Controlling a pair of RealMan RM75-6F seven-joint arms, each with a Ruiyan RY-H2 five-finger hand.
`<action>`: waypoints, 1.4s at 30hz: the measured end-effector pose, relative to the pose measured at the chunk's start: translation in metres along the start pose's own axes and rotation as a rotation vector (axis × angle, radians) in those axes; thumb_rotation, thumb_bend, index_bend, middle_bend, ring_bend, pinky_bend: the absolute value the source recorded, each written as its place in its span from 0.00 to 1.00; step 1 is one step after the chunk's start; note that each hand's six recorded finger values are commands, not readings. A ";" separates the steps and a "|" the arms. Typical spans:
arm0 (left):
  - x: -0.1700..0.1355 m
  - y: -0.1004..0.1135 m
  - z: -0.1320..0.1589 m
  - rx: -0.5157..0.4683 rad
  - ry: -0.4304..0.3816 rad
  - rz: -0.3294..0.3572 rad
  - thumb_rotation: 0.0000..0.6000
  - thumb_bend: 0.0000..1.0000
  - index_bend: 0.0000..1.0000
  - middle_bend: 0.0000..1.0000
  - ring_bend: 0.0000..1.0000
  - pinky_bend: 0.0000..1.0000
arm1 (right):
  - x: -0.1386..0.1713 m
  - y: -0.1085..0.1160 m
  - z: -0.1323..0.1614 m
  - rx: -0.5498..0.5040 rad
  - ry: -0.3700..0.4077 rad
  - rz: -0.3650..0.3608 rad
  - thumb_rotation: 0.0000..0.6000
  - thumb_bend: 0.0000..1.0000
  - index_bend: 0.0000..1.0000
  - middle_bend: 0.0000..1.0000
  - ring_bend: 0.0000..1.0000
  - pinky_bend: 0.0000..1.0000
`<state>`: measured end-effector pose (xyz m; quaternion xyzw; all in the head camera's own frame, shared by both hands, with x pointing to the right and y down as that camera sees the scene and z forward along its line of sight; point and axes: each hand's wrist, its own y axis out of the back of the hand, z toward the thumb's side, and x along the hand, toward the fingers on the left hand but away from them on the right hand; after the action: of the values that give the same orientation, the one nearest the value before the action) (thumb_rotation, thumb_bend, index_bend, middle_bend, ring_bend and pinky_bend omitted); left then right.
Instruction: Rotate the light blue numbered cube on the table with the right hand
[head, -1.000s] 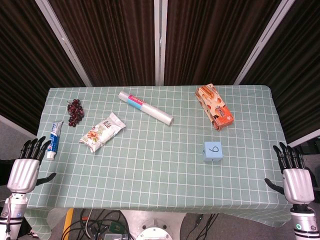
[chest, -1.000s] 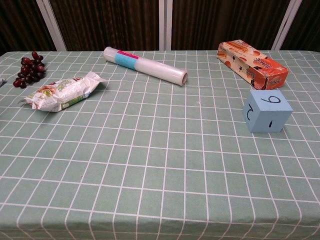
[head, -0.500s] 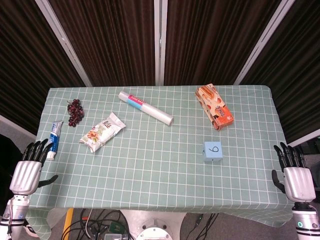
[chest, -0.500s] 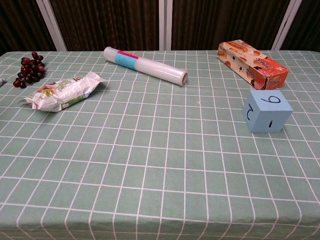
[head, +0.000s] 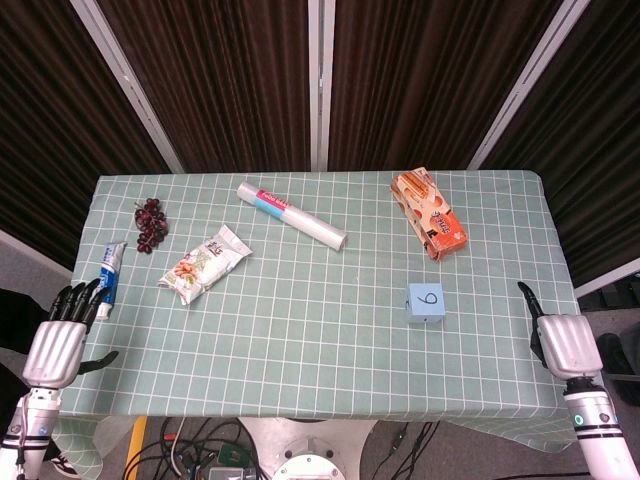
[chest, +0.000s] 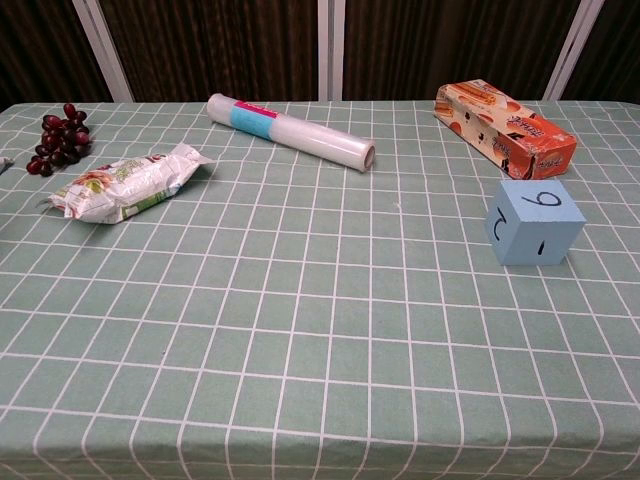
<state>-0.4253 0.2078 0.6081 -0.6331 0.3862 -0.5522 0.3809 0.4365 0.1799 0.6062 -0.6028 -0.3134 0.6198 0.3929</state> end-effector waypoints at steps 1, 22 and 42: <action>0.000 0.000 0.000 0.000 0.000 -0.002 1.00 0.01 0.08 0.00 0.00 0.02 | -0.003 -0.001 0.001 0.006 0.004 0.019 1.00 1.00 0.06 0.94 0.85 0.75; -0.004 -0.003 -0.012 -0.007 0.020 -0.017 1.00 0.01 0.08 0.00 0.00 0.02 | -0.061 -0.035 0.097 0.164 0.214 0.342 1.00 1.00 0.19 0.94 0.85 0.75; -0.007 0.002 -0.016 -0.016 0.024 0.000 1.00 0.01 0.08 0.00 0.00 0.02 | -0.049 -0.034 0.153 0.162 0.367 0.395 1.00 1.00 0.18 0.94 0.85 0.75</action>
<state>-0.4422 0.2123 0.6053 -0.6294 0.3950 -0.5568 0.3712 0.2869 0.1675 0.6718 -0.7209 -0.0631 0.5878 0.3616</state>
